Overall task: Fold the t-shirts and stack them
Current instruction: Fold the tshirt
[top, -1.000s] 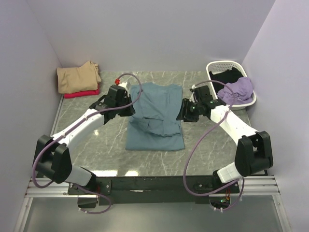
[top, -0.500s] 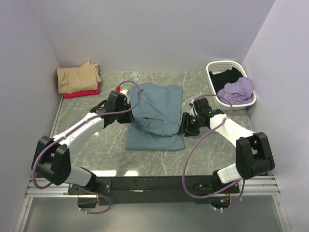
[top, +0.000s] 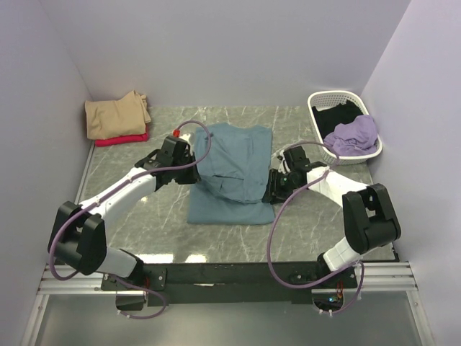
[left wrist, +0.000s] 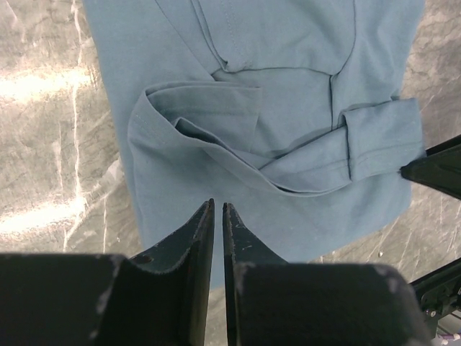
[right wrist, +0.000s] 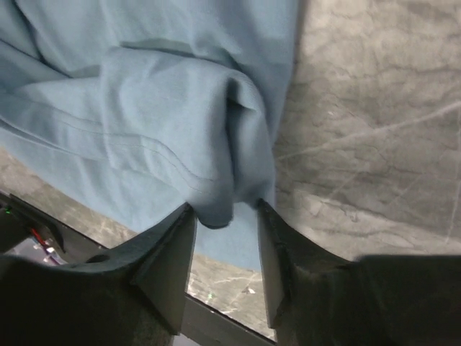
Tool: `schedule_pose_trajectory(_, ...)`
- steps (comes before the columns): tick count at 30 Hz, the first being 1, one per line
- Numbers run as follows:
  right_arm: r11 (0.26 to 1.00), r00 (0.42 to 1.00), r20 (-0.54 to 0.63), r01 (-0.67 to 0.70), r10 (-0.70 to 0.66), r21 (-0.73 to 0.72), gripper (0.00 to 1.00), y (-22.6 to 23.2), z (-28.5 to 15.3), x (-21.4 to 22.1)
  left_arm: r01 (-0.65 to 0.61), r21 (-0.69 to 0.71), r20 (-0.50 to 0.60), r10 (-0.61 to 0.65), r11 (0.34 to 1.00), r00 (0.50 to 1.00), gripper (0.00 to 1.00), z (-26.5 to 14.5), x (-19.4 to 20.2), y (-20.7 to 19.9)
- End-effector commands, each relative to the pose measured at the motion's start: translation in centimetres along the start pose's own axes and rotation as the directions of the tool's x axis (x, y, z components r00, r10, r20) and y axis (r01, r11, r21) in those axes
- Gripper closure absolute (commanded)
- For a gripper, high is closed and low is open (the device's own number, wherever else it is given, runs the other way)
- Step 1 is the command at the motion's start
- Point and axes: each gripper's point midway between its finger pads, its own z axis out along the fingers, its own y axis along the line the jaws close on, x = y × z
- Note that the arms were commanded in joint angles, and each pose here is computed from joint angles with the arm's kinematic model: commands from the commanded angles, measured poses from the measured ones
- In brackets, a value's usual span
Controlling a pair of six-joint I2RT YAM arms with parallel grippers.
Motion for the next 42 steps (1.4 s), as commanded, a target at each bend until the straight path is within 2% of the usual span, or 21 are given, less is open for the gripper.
schedule_pose_trajectory(1,0.996,0.996,0.073,0.065,-0.06,-0.063,0.56,2.2,-0.4,-2.7,-0.004,0.005,0.012,0.004,1.0,1.0,0.84,0.4,-0.6,-0.4)
schedule_pose_trajectory(4,0.994,0.995,0.08,0.071,-0.065,-0.077,0.64,2.7,-0.6,-3.2,-0.003,0.004,0.002,0.003,1.0,1.0,0.85,0.7,-0.4,-0.3)
schedule_pose_trajectory(5,0.994,0.994,0.088,0.074,-0.066,-0.081,0.71,2.9,-0.6,-3.6,-0.002,0.003,0.003,0.002,1.0,1.0,0.85,0.7,-0.5,-0.3)
schedule_pose_trajectory(7,0.993,0.993,0.092,0.078,-0.07,-0.085,0.77,3.2,-0.5,-4.1,-0.002,0.001,0.002,0.002,1.0,1.0,0.86,0.8,-0.4,-0.3)
schedule_pose_trajectory(8,0.993,0.993,0.092,0.077,-0.069,-0.086,0.83,3.3,-0.5,-4.3,-0.003,0.0,0.004,0.003,1.0,1.0,0.86,0.8,-0.4,-0.3)
schedule_pose_trajectory(10,0.993,0.993,0.093,0.076,-0.068,-0.088,0.85,3.4,-0.3,-4.7,-0.004,-0.003,0.006,0.004,1.0,1.0,0.86,0.8,-0.5,-0.3)
schedule_pose_trajectory(11,0.993,0.992,0.108,0.079,-0.069,-0.088,0.92,3.7,-0.4,-5.4,-0.005,-0.011,0.007,0.005,1.0,1.0,0.86,0.9,-0.6,-0.1)
schedule_pose_trajectory(19,0.991,0.983,0.176,0.075,-0.054,-0.113,0.95,6.0,0.1,-10.5,-0.024,-0.071,0.023,0.026,0.997,0.999,0.89,1.6,-1.6,0.7)
schedule_pose_trajectory(28,0.999,0.974,0.225,0.034,-0.03,-0.016,0.97,4.9,1.0,-14.7,-0.028,-0.131,0.046,0.035,0.991,0.998,0.91,1.8,-2.7,1.5)
schedule_pose_trajectory(31,0.998,0.974,0.225,-0.003,-0.009,0.056,0.98,3.4,1.4,-15.3,-0.025,-0.146,0.048,0.033,0.989,0.998,0.92,2.0,-2.6,1.9)
schedule_pose_trajectory(32,0.997,0.978,0.21,-0.017,-0.001,0.081,0.96,2.8,1.6,-15.0,-0.023,-0.154,0.051,0.031,0.988,0.998,0.92,2.0,-2.7,2.0)
schedule_pose_trajectory(34,0.989,0.973,0.228,-0.047,0.015,0.137,0.81,1.4,1.4,-14.9,-0.028,-0.161,0.046,0.036,0.987,0.998,0.92,2.2,-2.6,2.2)
schedule_pose_trajectory(36,0.985,0.969,0.245,-0.061,0.02,0.16,0.75,0.9,0.9,-14.9,-0.032,-0.163,0.05,0.04,0.986,0.998,0.92,2.3,-2.6,2.2)
schedule_pose_trajectory(38,0.984,0.967,0.255,-0.069,0.024,0.166,0.49,0.2,0.8,-14.6,-0.039,-0.148,0.06,0.049,0.988,0.997,0.88,2.5,-3.0,1.9)
schedule_pose_trajectory(40,0.988,0.962,0.274,-0.05,0.008,0.148,0.46,0.5,0.0,-14.3,-0.05,-0.115,0.058,0.057,0.992,0.997,0.69,3.1,-3.2,1.2)
schedule_pose_trajectory(41,0.991,0.957,0.29,-0.034,-0.004,0.128,0.44,1.0,-0.3,-14.5,-0.05,-0.1,0.068,0.056,0.994,0.996,0.64,3.2,-3.7,0.9)
schedule_pose_trajectory(42,0.994,0.95,0.312,-0.024,-0.012,0.111,0.44,1.6,-1.3,-14.7,-0.054,-0.085,0.064,0.059,0.995,0.996,0.55,3.5,-3.7,0.6)
